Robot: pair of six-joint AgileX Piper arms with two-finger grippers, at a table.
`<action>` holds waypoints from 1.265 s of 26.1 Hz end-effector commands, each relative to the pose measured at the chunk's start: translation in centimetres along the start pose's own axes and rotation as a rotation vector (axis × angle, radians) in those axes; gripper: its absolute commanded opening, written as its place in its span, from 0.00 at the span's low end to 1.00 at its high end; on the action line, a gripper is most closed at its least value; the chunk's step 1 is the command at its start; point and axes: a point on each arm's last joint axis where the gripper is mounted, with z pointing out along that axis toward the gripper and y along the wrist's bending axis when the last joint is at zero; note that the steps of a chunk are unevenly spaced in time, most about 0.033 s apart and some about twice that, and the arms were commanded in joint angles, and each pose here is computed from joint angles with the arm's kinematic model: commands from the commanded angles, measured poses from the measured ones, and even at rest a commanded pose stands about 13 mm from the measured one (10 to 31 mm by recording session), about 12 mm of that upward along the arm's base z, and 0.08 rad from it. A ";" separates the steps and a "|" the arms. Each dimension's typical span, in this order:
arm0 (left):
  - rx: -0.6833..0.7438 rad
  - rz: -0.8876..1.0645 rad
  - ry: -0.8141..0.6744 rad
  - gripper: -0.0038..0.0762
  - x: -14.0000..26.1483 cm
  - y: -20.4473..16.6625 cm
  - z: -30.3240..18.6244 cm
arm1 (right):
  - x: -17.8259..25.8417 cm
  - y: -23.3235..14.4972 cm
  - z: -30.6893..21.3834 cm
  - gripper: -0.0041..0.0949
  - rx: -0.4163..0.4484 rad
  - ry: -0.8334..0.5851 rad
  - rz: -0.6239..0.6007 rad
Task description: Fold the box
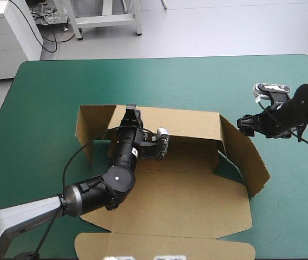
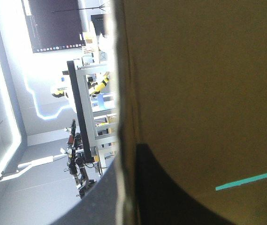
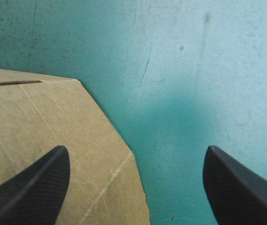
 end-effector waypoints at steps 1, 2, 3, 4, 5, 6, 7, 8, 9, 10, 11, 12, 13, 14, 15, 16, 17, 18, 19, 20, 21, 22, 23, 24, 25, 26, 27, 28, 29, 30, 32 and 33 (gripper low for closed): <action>-0.098 -0.023 0.012 0.04 0.6 2.3 -1.0 | 0.9 0.1 -2.2 0.77 0.043 -0.102 -0.038; -0.098 -0.023 0.012 0.04 0.6 2.3 -1.0 | 1.3 0.0 -2.2 0.77 0.054 -0.091 -0.038; -0.098 -0.023 0.012 0.04 0.6 2.3 -1.0 | 1.5 0.0 -2.3 0.76 0.058 -0.083 -0.038; -0.098 -0.023 0.012 0.04 0.6 2.3 -1.0 | 1.8 0.0 -2.4 0.77 0.059 -0.078 -0.042; -0.098 -0.023 0.012 0.04 0.6 2.3 -1.0 | 2.0 0.0 -2.3 0.77 0.057 -0.070 -0.042; -0.098 -0.023 0.012 0.04 0.6 2.3 -1.0 | 2.1 0.1 -2.4 0.77 0.052 -0.071 -0.040; -0.098 -0.023 0.012 0.04 0.6 2.3 -1.0 | 2.1 0.2 -2.5 0.77 0.043 -0.072 -0.043; -0.098 -0.023 0.012 0.04 0.6 2.3 -1.0 | 2.1 0.2 -2.5 0.77 0.041 -0.074 -0.045; -0.098 -0.023 0.012 0.04 0.6 2.3 -1.0 | 2.1 0.3 -2.6 0.77 0.040 -0.074 -0.045; -0.097 -0.022 0.010 0.04 0.6 2.3 -1.0 | 2.2 0.3 -2.6 0.77 0.038 -0.058 -0.045; -0.097 -0.022 0.010 0.04 0.6 2.3 -1.0 | 2.3 0.3 -2.6 0.77 0.039 -0.052 -0.046; -0.097 -0.025 0.010 0.04 0.6 2.3 -1.0 | 2.3 0.2 -2.5 0.77 0.041 -0.043 -0.047; -0.097 -0.030 0.010 0.04 0.6 2.3 -1.0 | 2.3 0.1 -2.4 0.77 0.051 -0.039 -0.051; -0.097 -0.030 0.010 0.04 0.6 2.3 -1.0 | 2.2 0.0 -2.3 0.76 0.051 -0.035 -0.046; -0.097 -0.033 0.012 0.04 0.6 2.3 -0.9 | 2.1 -0.2 -2.3 0.76 0.048 -0.036 -0.035; -0.100 -0.045 0.008 0.04 0.6 2.3 -0.9 | 2.0 -0.4 -2.2 0.76 0.037 -0.038 -0.015; -0.100 -0.051 0.008 0.04 0.6 2.3 -0.9 | 1.8 -0.6 -2.3 0.76 0.029 -0.044 0.000; -0.100 -0.056 0.008 0.04 0.6 2.3 -0.9 | 1.7 -0.8 -2.2 0.76 0.022 -0.046 0.016; -0.100 -0.061 0.009 0.04 0.6 2.3 -0.9 | 1.6 -1.1 -2.3 0.76 0.010 -0.052 0.037; -0.100 -0.074 0.009 0.04 0.6 2.3 -0.9 | 1.5 -1.3 -2.2 0.76 0.005 -0.052 0.048; -0.099 -0.096 0.008 0.04 0.6 2.3 -0.9 | 1.4 -1.4 -2.4 0.76 0.004 -0.055 0.055; -0.094 -0.116 0.009 0.04 0.6 2.3 -0.9 | 1.3 -1.5 -2.3 0.76 0.002 -0.058 0.062; -0.095 -0.137 0.018 0.04 0.8 2.3 -0.9 | 1.3 -1.5 -2.3 0.76 0.002 -0.058 0.062; -0.098 -0.137 0.026 0.04 0.8 2.3 -0.9 | 1.4 -1.5 -2.3 0.76 0.002 -0.056 0.057; -0.102 -0.133 0.029 0.04 0.8 2.3 -0.9 | 1.4 -1.5 -2.3 0.76 0.001 -0.052 0.053; -0.108 -0.130 0.035 0.04 0.9 2.3 -0.9 | 1.5 -1.5 -2.3 0.76 -0.003 -0.044 0.044; -0.112 -0.129 0.040 0.04 0.9 2.4 -0.9 | 1.5 -1.5 -2.3 0.76 -0.005 -0.039 0.041; -0.113 -0.129 0.042 0.04 0.9 2.4 -0.9 | 1.5 -1.5 -2.4 0.76 -0.004 -0.041 0.043; -0.113 -0.130 0.048 0.04 1.1 2.4 -0.8 | 1.6 -1.3 -2.6 0.76 -0.013 -0.048 0.045; -0.113 -0.131 0.056 0.04 1.3 2.4 -0.6 | 1.6 -1.3 -2.7 0.76 -0.014 -0.053 0.045; -0.110 -0.141 0.088 0.04 2.1 2.5 -0.1 | 1.8 -1.1 -3.1 0.76 -0.018 -0.065 0.060; -0.107 -0.146 0.106 0.04 2.5 2.5 0.1 | 1.8 -0.8 -3.4 0.76 -0.033 -0.077 0.066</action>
